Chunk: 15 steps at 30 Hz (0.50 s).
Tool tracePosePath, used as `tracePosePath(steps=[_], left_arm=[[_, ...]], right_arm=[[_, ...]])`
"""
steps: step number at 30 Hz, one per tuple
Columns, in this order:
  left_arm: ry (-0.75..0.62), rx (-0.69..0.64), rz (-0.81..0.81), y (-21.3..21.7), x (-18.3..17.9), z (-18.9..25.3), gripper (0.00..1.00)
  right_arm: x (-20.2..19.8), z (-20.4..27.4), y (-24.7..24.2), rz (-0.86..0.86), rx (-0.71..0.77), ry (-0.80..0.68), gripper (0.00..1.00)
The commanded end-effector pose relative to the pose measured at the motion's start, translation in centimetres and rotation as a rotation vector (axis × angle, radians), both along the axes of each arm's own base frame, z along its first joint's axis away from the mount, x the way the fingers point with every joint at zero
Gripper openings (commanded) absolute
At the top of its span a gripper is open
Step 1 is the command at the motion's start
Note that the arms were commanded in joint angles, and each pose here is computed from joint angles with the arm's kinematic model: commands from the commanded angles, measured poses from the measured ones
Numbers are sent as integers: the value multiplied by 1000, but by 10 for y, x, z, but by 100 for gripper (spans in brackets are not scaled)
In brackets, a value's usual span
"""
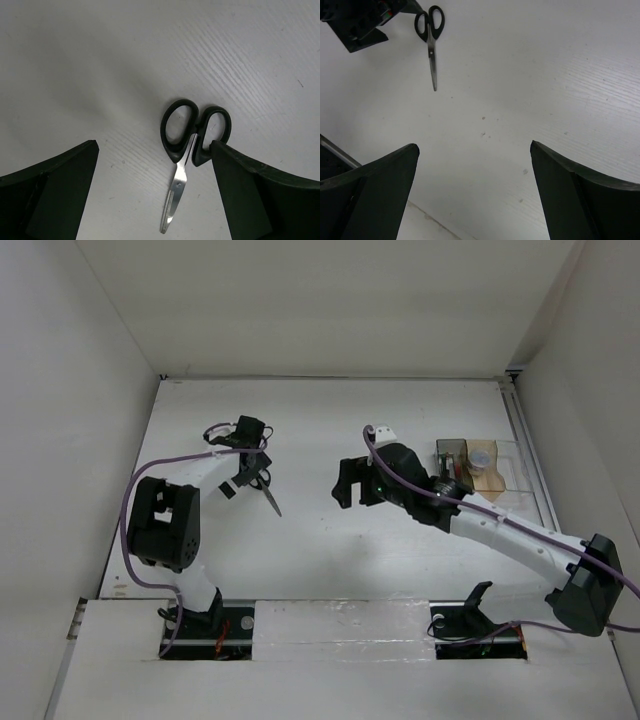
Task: Sort the stationery into containers
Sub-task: Pick up the scissors from the center of the board.
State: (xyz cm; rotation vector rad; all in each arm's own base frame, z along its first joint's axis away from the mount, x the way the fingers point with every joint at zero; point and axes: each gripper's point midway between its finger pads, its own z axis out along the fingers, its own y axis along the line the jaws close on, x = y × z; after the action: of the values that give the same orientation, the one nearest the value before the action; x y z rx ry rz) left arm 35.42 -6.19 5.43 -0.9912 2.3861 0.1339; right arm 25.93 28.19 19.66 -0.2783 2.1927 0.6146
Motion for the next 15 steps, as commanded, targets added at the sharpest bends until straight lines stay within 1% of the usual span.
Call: tracePosePath(steps=[1, 3, 5, 7, 8, 9, 12, 15], left_arm=[[13, 25, 14, 3, 6, 0, 91], [15, 22, 21, 3, 6, 1, 91], [23, 35, 25, 5, 3, 1, 88], [15, 33, 25, 5, 6, 4, 88], [22, 42, 37, 7, 3, 4, 87], [24, 43, 37, 8, 1, 6, 83], [5, 41, 52, 9, 0, 13, 83], [-8, 73, 84, 20, 0, 15, 81]], right_arm=[[-4, 22, 15, 37, 83, -55, 99], [-5, 20, 16, 46, 88, -52, 99], [-4, 22, 18, 46, 96, -59, 99], [-6, 22, 19, 55, 99, -55, 99], [-5, 24, 20, 56, 106, -61, 99], [-4, 20, 21, 55, 99, -55, 99], [-7, 18, 26, 73, 101, -50, 99], [-6, 14, 27, 72, 93, -43, 98]])
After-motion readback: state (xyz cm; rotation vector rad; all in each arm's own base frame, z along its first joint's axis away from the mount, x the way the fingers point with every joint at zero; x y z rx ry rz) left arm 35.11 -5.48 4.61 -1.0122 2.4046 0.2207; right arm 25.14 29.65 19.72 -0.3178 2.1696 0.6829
